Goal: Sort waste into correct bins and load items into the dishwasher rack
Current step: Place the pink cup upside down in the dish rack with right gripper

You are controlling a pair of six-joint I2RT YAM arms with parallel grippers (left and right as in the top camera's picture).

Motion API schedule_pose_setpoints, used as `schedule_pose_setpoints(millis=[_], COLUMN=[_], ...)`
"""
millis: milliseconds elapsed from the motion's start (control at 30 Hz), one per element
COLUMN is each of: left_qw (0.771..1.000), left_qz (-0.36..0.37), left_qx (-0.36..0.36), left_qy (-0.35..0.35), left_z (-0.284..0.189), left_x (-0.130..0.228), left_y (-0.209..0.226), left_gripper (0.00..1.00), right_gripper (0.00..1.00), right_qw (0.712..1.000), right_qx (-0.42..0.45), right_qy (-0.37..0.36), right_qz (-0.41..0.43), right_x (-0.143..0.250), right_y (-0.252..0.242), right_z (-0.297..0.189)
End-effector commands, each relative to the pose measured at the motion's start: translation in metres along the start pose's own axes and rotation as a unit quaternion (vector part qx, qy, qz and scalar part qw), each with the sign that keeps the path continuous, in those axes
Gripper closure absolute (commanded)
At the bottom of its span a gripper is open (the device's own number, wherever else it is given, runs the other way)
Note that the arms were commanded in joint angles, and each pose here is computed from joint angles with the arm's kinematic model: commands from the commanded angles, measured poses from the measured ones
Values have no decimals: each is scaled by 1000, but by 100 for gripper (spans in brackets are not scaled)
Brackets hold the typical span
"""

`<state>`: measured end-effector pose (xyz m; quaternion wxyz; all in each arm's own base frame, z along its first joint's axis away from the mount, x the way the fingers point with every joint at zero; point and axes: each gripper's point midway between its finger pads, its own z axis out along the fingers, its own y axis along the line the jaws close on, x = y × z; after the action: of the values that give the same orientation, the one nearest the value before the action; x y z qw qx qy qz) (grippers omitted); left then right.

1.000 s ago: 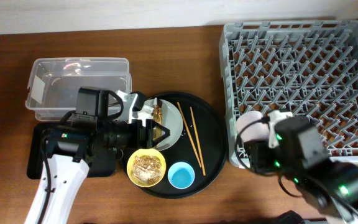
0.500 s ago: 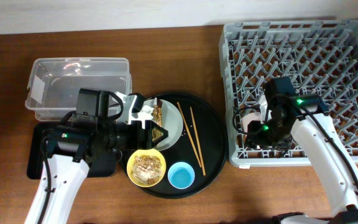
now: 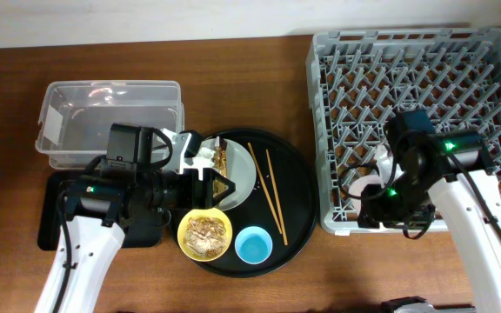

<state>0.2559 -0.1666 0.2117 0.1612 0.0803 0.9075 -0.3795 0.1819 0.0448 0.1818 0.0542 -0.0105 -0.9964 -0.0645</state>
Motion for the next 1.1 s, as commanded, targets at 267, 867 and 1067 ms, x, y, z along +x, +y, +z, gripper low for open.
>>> schedule_pose_setpoints(millis=[267,867,1067], left_qw=[1000,1000,1000], left_qz=[9,4,3], left_qx=[-1,-2,-2], left_qy=[-7,3,3], left_z=[-4,-3,-3], left_x=[-3,3,3], left_y=[-2,-2,-3], left_gripper=[23,23,23], right_gripper=[64,53,43], right_qw=[999,1000,998], right_qx=[3,-9,-13], right_qy=[46,-2,-59], right_qz=[-4,26,28], right_x=[2,-57,-85], right_y=[-4,5,7], right_z=[34,30,28])
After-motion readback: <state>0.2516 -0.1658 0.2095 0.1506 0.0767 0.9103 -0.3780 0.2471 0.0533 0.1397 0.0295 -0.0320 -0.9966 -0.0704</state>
